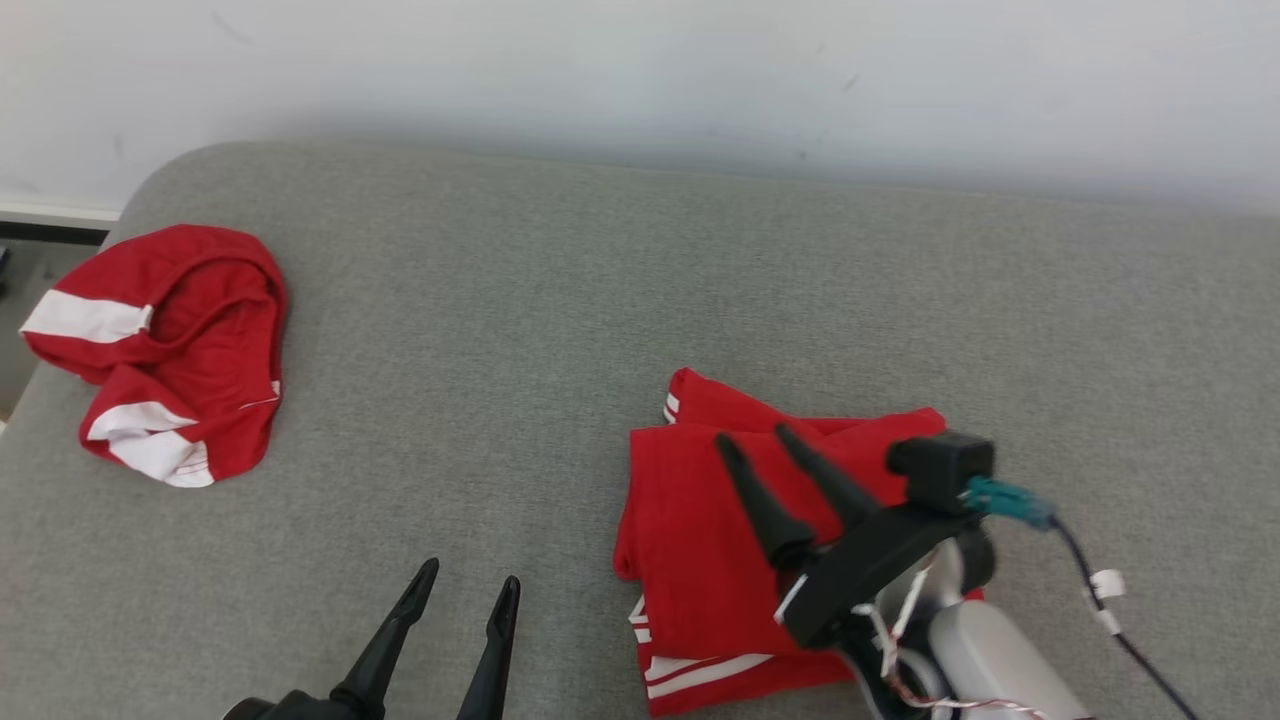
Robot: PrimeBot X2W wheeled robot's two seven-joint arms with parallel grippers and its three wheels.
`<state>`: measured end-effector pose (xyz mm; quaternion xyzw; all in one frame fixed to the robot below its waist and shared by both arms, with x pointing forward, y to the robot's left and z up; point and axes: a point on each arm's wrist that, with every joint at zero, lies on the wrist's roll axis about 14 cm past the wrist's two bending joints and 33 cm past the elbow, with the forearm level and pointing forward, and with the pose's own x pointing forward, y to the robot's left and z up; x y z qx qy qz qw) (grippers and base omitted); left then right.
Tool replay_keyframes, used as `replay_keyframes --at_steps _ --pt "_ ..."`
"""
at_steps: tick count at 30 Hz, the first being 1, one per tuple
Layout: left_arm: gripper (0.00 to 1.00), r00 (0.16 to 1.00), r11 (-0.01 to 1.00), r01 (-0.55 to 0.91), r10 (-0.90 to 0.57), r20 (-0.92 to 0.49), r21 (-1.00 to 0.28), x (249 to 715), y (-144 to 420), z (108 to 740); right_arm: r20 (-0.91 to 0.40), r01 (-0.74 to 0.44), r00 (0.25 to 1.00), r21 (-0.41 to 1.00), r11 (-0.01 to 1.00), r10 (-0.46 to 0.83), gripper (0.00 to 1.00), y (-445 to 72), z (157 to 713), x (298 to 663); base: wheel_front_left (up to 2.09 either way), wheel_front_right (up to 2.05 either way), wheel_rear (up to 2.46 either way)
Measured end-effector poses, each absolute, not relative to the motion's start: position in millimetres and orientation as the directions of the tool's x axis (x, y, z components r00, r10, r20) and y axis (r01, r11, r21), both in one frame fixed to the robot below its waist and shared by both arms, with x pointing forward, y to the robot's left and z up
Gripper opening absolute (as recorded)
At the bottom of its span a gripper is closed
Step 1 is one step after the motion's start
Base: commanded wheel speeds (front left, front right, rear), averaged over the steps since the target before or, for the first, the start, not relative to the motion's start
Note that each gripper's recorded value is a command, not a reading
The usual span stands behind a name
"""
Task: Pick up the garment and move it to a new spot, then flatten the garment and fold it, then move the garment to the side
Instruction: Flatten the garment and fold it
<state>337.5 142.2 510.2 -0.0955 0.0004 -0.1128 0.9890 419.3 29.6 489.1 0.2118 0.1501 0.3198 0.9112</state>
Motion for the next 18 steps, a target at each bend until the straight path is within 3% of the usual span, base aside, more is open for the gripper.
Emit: replay_keyframes --at_steps 8,18 --pt "1.0 0.975 0.955 0.222 -0.22 0.034 -0.196 349 139 514 -0.029 -0.421 0.884 0.385 0.821 0.467 1.0 -37 521 445 0.0 0.0 0.0" --pt "1.0 0.98 0.954 0.201 -0.192 0.06 -0.222 364 137 521 0.063 -0.294 0.956 0.238 0.926 0.288 1.0 -105 533 434 0.0 0.0 0.0"
